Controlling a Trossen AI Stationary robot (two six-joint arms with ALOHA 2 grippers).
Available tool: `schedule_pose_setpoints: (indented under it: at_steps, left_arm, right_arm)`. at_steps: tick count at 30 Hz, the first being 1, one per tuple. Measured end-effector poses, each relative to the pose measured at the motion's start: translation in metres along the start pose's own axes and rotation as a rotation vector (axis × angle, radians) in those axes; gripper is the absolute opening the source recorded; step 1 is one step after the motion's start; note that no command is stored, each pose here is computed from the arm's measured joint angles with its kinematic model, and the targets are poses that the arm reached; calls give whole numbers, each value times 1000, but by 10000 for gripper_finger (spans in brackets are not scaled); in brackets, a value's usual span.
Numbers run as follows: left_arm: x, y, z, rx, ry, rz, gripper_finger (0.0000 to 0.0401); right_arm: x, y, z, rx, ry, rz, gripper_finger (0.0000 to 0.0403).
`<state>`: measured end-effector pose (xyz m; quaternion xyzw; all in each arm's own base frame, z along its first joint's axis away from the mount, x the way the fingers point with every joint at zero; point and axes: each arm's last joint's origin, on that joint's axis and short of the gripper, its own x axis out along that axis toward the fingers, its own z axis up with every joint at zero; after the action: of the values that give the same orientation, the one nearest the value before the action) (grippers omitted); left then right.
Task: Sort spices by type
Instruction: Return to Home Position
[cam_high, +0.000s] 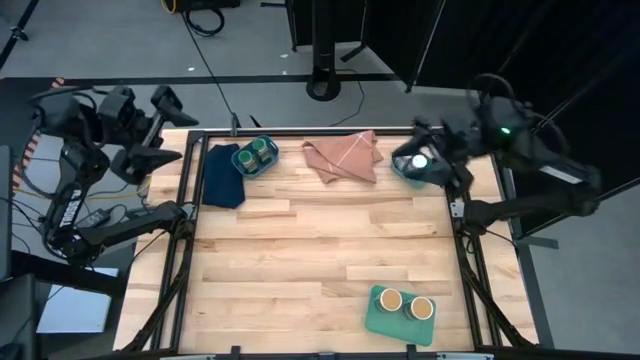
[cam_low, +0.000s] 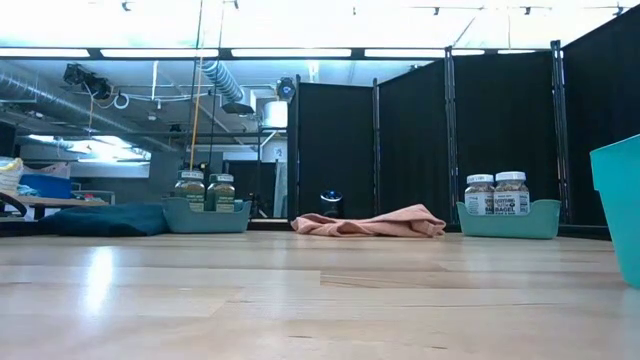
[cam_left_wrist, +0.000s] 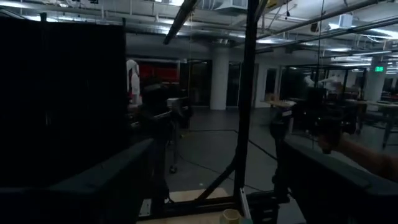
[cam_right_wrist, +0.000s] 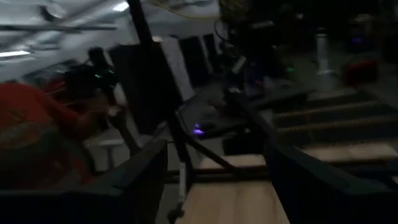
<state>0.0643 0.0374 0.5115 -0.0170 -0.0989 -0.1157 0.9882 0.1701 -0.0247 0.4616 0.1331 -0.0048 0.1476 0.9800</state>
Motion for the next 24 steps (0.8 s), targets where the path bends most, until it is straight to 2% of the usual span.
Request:
schedule_pose_setpoints:
  at_steps: [2,5,9,14,16,19,22,24]
  left_arm:
    - [0,0,0,3,1,-1,346]
    - [0,1,-4,13,21,-51,346]
    - [2,4,-22,-62,54,-111,346]
    - [-1,-4,-53,-131,74,-196,346]
    - [-7,-15,-62,-121,55,-254,346]
    - [-22,-36,-72,-46,-34,-317,346]
    - [-40,-54,-81,9,-171,-349,346]
    - [-50,-63,-90,19,-218,-375,346]
  right_arm:
    - [-8,11,-4,-4,-12,-37,275]
    - [-7,20,-12,-47,-28,-6,275]
    - [16,21,-36,-72,-41,90,275]
    - [54,12,-81,-51,-57,160,275]
    - [64,11,-95,-43,-68,251,275]
    - [76,15,-110,-64,-93,464,275]
    - [79,22,-113,-110,-107,703,275]
    - [75,21,-108,-65,-85,771,275]
